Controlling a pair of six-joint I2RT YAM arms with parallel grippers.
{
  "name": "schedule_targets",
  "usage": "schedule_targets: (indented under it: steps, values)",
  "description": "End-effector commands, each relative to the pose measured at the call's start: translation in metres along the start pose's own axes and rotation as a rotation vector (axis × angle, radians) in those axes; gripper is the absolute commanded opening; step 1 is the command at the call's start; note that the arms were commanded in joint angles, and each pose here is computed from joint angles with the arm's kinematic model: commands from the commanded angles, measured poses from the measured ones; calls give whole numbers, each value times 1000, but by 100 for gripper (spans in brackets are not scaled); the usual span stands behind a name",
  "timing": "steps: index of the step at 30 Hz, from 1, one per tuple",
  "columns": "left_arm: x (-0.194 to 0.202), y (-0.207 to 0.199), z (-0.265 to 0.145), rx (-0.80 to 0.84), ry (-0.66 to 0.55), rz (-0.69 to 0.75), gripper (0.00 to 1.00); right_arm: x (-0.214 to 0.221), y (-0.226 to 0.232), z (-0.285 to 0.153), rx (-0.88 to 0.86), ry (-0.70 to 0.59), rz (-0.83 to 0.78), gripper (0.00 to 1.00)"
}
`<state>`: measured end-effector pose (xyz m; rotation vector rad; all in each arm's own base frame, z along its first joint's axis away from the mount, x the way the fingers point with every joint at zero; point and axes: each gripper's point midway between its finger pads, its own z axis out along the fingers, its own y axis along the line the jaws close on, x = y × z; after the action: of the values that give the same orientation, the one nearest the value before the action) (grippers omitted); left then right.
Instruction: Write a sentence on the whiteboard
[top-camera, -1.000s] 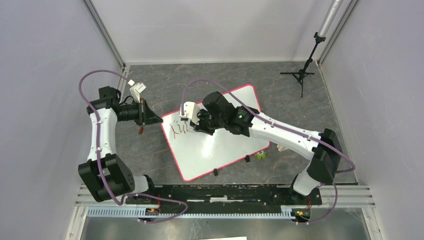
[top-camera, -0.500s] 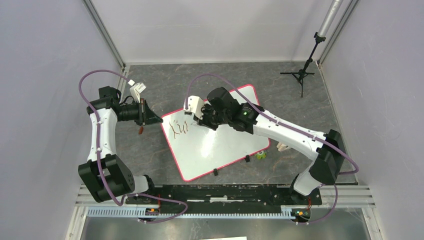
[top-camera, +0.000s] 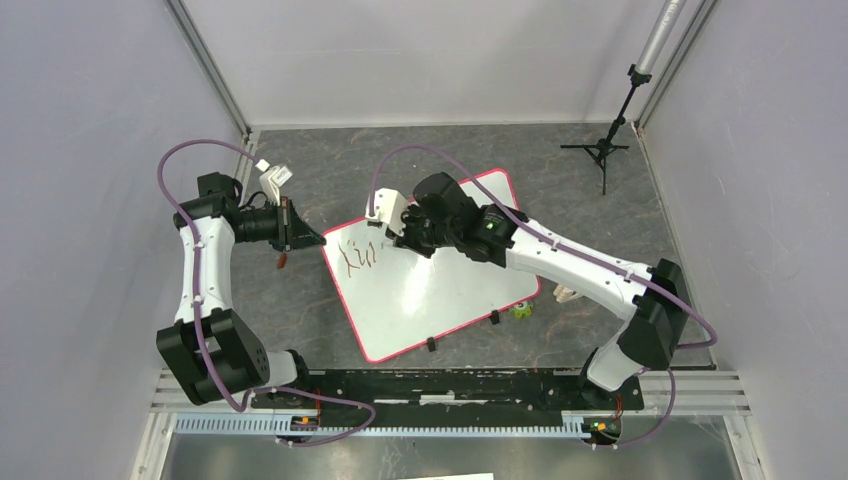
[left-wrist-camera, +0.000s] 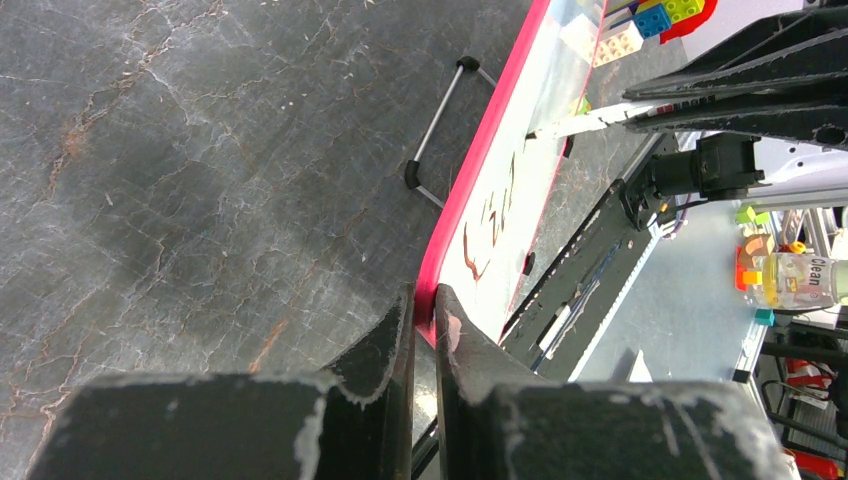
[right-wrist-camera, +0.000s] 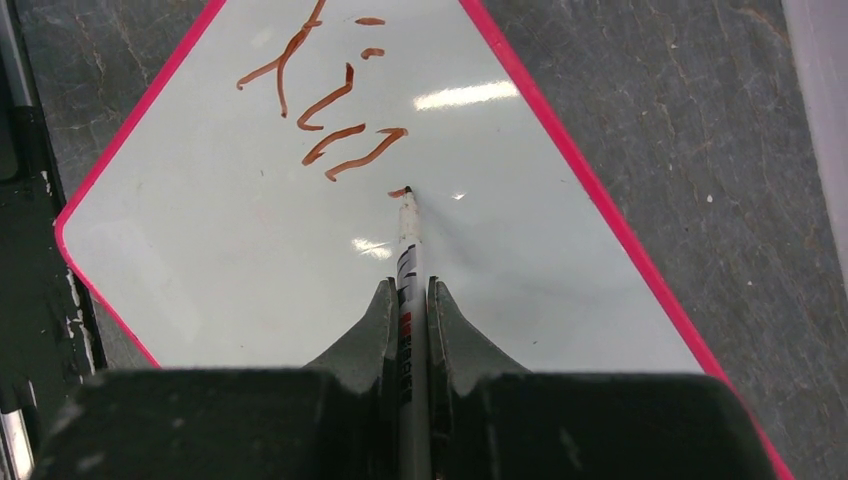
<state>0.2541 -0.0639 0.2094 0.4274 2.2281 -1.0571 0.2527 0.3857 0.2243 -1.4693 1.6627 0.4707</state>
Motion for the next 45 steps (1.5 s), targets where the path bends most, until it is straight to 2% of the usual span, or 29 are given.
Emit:
schedule_targets:
  steps: [1, 27, 45]
  values:
    - [-1, -9, 0, 14, -2, 31, 14, -34, -20, -5, 68, -83, -16, 0]
    - [0, -9, 1, 13, 1, 30, 14, 13, 23, 5, -62, 8, -15, 0]
    - [1, -7, 1, 10, 5, 26, 14, -23, -49, -5, 108, -82, 38, 0]
